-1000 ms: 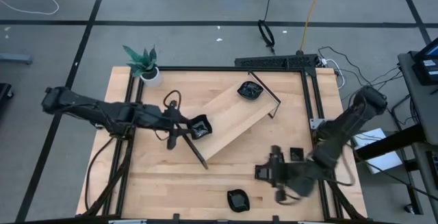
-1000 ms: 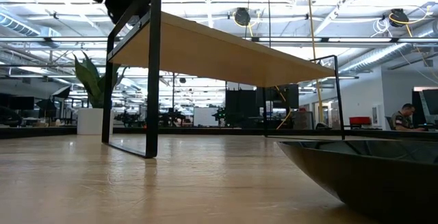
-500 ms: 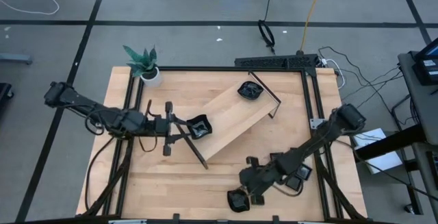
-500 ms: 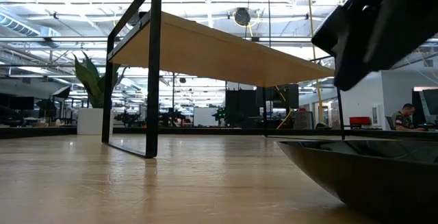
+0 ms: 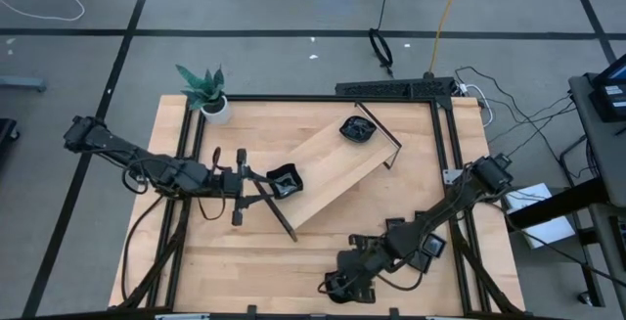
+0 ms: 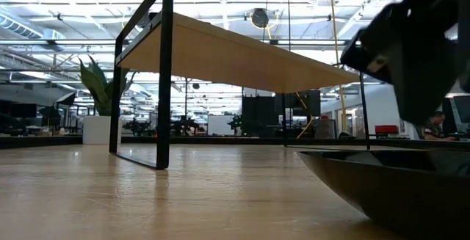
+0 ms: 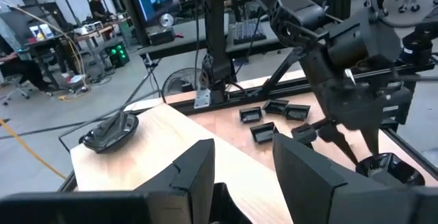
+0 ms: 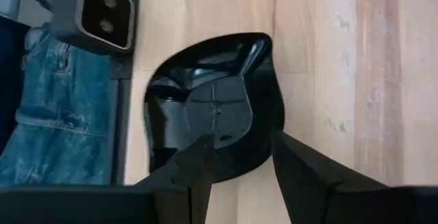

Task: Pick & Place Mini shaped plates
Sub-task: Stack the leaf shaped plate on top of the other leaf shaped plates on the shelf

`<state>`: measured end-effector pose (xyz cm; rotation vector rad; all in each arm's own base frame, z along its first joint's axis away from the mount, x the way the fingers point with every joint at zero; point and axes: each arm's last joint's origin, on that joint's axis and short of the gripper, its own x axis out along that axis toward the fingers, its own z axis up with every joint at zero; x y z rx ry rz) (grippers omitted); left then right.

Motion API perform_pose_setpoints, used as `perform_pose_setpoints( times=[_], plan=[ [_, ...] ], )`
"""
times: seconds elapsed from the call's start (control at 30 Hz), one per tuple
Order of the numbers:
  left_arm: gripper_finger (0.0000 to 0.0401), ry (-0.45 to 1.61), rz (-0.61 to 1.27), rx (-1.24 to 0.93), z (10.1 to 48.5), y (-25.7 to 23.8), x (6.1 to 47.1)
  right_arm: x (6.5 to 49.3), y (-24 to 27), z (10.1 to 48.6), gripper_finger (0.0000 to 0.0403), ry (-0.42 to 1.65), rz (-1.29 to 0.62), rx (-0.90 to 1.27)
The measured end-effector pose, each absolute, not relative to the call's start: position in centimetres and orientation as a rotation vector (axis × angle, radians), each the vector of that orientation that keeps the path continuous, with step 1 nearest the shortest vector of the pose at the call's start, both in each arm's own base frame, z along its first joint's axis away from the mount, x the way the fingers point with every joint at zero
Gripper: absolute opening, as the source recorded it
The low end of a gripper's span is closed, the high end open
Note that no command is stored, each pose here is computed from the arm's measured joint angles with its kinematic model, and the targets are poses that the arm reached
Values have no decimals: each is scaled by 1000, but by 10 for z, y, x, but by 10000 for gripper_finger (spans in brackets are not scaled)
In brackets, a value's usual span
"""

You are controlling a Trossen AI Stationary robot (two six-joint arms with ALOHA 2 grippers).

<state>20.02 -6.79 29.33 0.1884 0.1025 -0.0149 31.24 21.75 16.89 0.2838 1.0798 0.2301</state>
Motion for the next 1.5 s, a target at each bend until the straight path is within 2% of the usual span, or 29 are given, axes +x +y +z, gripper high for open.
perform_pose_setpoints(
  times=[0.17, 0.37, 0.57, 0.73, 1.1, 1.37, 1.5],
  plan=[
    [152, 103, -15, 188, 293, -68, 200, 319, 217, 152, 139, 1143, 283, 324],
    [152, 104, -15, 177, 293, -68, 200, 323, 209, 149, 124, 1153, 268, 314],
    [152, 126, -13, 184, 291, -67, 200, 319, 198, 144, 101, 1222, 178, 242],
    [152, 131, -12, 176, 290, -67, 200, 314, 189, 147, 100, 1257, 105, 170],
    [152, 132, -11, 177, 290, -67, 200, 301, 176, 195, 124, 1088, -26, 68],
    [152, 132, -8, 173, 290, -67, 200, 292, 171, 176, 186, 1117, -59, 85],
    [152, 132, -7, 174, 290, -67, 200, 291, 171, 171, 193, 1123, -43, 134]
  ],
)
